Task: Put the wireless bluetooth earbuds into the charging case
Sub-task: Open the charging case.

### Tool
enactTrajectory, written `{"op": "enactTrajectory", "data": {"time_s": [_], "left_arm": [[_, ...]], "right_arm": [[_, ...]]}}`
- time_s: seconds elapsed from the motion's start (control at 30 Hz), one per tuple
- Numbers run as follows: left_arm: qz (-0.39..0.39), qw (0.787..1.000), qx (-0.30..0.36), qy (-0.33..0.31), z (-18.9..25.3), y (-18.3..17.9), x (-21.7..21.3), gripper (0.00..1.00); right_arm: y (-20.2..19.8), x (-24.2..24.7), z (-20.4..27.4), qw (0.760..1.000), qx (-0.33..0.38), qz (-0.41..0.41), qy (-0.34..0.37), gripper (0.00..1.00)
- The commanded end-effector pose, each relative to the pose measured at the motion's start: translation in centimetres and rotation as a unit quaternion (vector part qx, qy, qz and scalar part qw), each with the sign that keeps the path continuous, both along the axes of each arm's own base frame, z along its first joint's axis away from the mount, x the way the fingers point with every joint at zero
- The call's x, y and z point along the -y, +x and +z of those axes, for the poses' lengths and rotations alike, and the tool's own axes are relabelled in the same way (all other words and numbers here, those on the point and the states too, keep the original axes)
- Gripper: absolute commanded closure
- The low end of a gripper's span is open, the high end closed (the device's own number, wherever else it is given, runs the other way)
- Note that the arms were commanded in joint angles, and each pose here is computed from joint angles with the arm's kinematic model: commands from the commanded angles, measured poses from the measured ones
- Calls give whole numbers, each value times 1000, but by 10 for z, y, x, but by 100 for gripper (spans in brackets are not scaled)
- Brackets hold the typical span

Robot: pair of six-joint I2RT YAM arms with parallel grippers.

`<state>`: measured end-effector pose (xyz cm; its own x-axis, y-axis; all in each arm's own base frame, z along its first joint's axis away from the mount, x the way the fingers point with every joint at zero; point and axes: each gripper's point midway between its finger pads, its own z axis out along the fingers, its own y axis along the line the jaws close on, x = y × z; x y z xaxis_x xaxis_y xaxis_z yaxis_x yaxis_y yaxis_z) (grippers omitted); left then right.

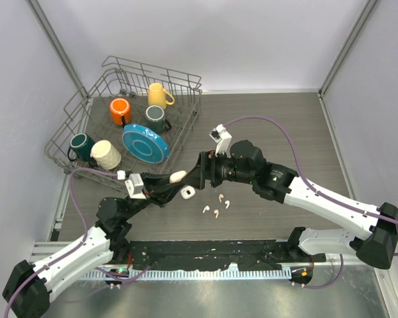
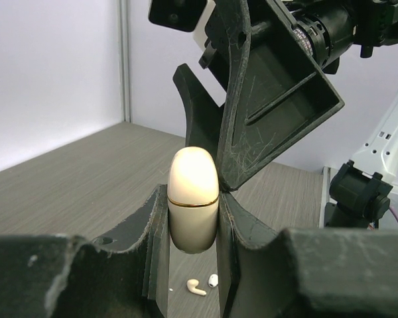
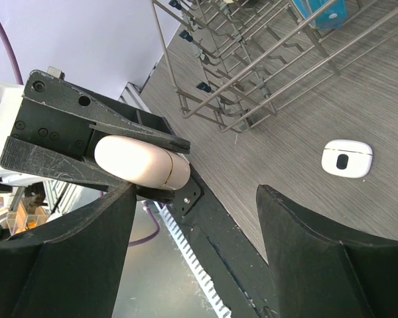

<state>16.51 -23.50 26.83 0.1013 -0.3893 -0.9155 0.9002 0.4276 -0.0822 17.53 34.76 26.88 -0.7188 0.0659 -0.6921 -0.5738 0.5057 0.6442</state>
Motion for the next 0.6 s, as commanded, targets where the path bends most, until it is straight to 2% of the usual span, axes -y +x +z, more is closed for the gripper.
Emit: {"op": "enactTrajectory", "data": {"time_s": [0.0,0.57], "left_arm": [[-47,998,48,-21,32,-21,4,100],[-39,998,49,-16,30,-19,3,100]], "right_arm": [[22,-8,45,997,26,-37,70,21],[29,-9,53,993,-8,-24,118,21]]}}
